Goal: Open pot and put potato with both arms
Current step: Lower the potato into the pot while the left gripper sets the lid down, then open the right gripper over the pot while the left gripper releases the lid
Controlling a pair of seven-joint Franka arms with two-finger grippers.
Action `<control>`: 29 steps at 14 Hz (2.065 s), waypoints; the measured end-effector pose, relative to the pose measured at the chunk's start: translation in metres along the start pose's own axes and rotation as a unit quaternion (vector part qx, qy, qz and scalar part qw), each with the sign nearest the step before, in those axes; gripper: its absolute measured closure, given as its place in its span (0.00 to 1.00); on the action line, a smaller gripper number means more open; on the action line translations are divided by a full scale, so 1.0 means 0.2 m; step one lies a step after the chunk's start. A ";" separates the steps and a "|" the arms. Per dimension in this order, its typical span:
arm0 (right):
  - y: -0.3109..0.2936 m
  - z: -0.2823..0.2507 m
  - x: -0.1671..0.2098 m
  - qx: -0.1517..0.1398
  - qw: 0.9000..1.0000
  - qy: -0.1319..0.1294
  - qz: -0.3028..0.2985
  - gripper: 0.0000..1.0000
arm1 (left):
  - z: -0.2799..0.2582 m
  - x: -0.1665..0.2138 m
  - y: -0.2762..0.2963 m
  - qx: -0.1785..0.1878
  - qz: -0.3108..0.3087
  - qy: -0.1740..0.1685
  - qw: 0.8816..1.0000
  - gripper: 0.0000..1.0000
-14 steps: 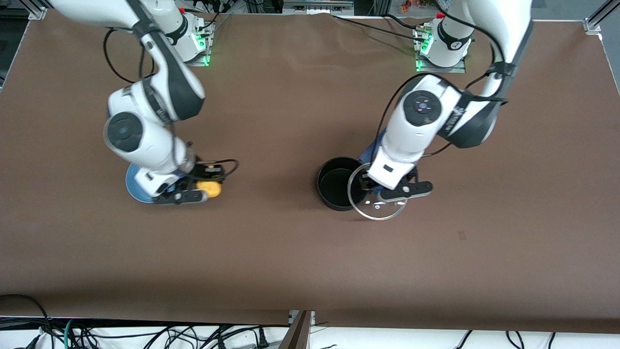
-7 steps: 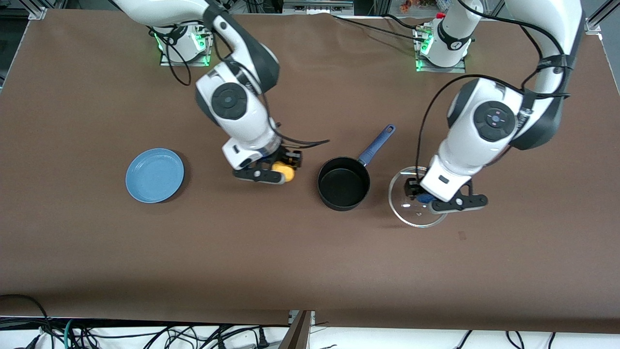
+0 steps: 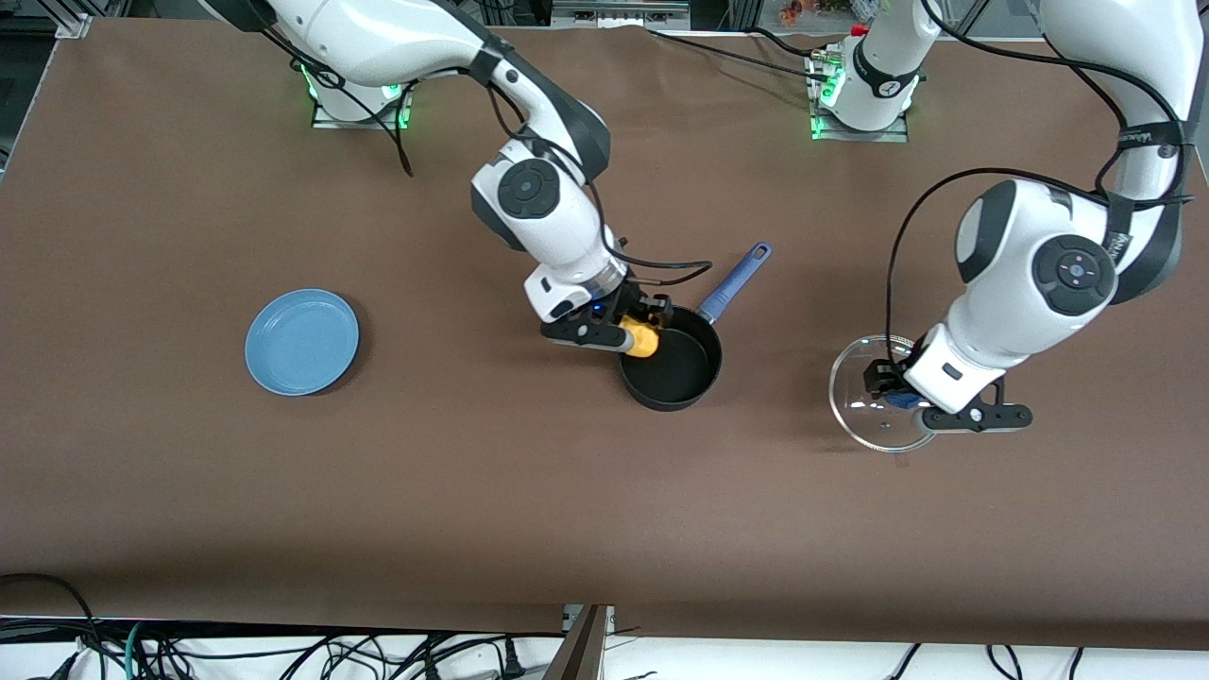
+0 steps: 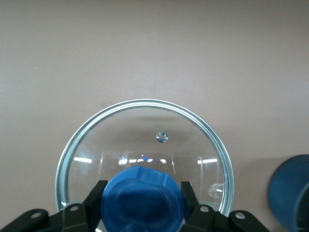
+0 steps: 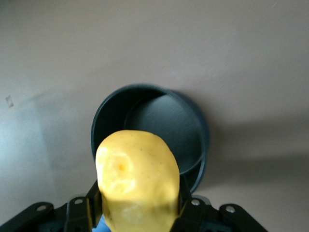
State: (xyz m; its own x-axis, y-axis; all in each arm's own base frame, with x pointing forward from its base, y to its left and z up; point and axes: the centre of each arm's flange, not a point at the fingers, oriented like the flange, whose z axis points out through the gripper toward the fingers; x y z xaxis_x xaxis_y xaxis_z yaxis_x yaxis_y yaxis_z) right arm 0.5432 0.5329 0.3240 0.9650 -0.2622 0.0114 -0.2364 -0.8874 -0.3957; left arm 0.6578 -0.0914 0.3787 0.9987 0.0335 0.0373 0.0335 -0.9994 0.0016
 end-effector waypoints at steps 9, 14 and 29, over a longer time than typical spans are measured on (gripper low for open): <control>0.03 0.25 -0.02 0.045 0.999 0.012 0.027 0.39 | 0.31 -0.18 -0.27 -0.005 0.022 0.023 0.999 0.33; 0.05 0.33 -0.04 0.056 0.998 0.015 0.030 0.39 | 0.38 -0.25 -0.40 -0.005 0.033 0.043 0.999 0.33; 0.05 0.26 0.08 0.043 0.998 0.025 0.031 0.00 | 0.72 -0.49 -0.55 -0.017 0.025 0.042 0.999 0.33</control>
State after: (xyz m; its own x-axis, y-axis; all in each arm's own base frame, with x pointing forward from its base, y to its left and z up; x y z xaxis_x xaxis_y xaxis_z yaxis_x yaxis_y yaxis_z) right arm 0.5616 0.5407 0.2721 0.9413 -0.3363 0.0302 -0.2826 -0.8335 -0.4748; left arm 0.5608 0.0160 0.2309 0.9923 -0.0159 0.1227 -0.0201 -0.9993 0.0324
